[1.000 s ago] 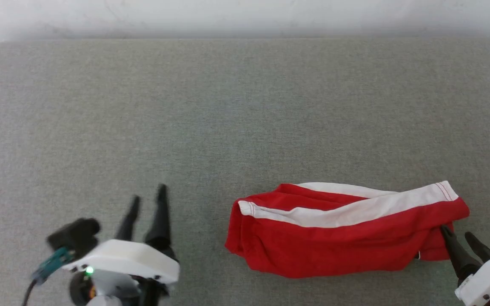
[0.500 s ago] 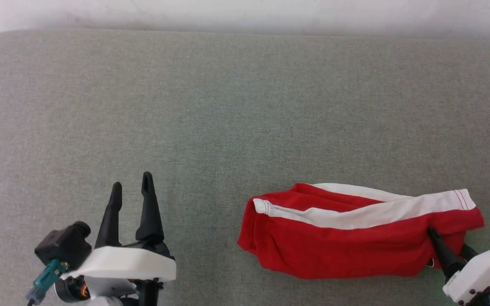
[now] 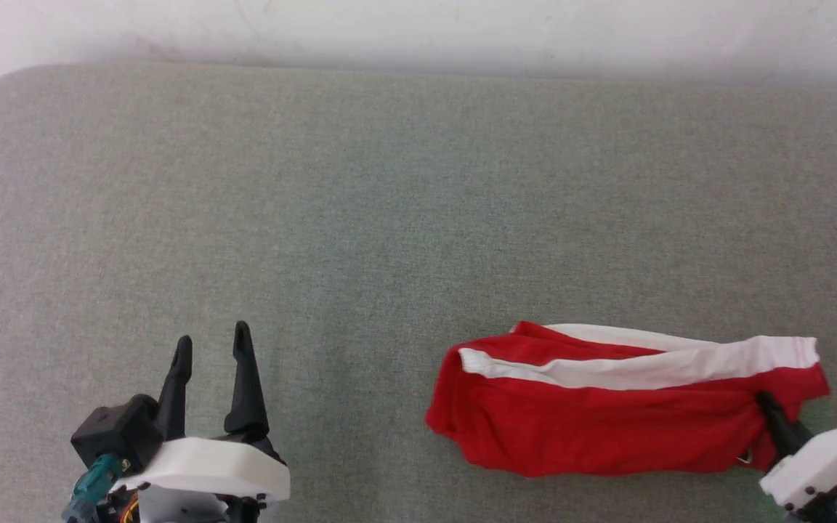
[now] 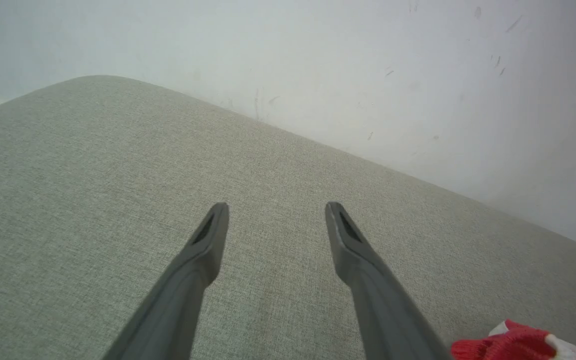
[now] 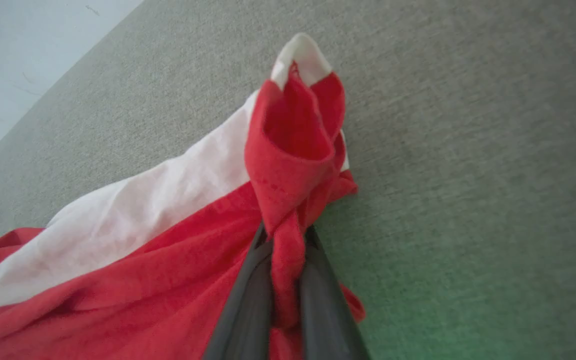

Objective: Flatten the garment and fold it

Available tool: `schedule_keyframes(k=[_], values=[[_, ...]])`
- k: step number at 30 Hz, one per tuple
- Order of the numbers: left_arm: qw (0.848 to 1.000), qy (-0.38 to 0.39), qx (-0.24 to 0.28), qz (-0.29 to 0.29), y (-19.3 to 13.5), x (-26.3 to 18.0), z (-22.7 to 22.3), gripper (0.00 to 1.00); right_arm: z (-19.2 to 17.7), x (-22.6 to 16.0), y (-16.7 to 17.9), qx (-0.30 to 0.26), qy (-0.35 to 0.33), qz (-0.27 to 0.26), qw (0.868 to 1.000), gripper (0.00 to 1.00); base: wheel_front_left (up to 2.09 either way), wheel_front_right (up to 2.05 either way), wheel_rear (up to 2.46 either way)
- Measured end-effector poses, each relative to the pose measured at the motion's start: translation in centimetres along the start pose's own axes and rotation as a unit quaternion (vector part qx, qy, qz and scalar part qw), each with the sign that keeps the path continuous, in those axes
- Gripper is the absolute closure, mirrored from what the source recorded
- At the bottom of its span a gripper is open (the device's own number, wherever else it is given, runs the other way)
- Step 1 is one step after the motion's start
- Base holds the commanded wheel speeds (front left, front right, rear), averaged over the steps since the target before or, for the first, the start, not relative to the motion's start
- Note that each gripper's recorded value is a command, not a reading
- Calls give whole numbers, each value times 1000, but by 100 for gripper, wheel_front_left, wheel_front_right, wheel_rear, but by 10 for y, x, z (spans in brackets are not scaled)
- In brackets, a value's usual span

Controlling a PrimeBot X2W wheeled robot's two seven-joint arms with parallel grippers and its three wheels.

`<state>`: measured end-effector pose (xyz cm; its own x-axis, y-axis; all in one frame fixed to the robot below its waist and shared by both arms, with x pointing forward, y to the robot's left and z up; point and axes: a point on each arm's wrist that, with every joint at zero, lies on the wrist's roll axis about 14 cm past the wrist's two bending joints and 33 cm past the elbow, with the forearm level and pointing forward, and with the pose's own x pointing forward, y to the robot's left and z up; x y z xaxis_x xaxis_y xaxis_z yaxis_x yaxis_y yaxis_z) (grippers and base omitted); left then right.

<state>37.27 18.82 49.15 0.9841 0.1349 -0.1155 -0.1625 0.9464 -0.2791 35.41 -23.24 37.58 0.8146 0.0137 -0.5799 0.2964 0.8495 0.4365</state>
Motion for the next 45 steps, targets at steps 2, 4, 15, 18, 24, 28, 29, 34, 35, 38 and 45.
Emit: schedule_keyframes(k=[2, 4, 15, 18, 24, 28, 29, 34, 35, 38, 45], values=[[1000, 0, 2, -1, 0, -1, 0, 0, 8, -4, -10, -1, -16, -15, 1000, 100, 0, 0, 0], [1000, 0, 3, -3, -1, -3, 0, 0, 19, -10, -20, -4, -34, -30, 999, 100, 0, 0, 0], [1000, 4, 0, -18, -7, -13, -3, 0, 69, -36, -7, -50, -100, -21, 993, 100, 0, 0, 0], [1000, 7, -3, -20, -8, -15, -5, 0, 66, -39, 12, -57, -95, 9, 994, 100, 0, 0, 0], [1000, 15, -6, -22, -9, -16, -10, 0, 42, -42, 55, -75, -61, 76, 992, 100, 0, 0, 0], [1000, 18, -8, -17, -6, -16, -12, 0, 33, -42, 83, -86, -50, 118, 988, 100, 0, 0, 0], [1000, 20, -10, -17, -6, -17, -14, 0, 30, -41, 90, -87, -46, 128, 987, 100, 0, 0, 0], [999, 30, -16, -11, -4, -17, -20, 0, 18, -37, 121, -102, -27, 172, 979, 100, 0, 0, 0], [999, 31, -17, -11, -4, -17, -21, 0, 16, -36, 129, -105, -23, 182, 977, 100, 0, 0, 0], [999, 34, -19, -7, -3, -16, -24, 0, 8, -34, 150, -115, -12, 212, 970, 100, 0, 0, 0], [999, 38, -24, -2, 0, -16, -28, 0, -20, -23, 170, -135, 34, 235, 962, 100, 0, 0, 0]])
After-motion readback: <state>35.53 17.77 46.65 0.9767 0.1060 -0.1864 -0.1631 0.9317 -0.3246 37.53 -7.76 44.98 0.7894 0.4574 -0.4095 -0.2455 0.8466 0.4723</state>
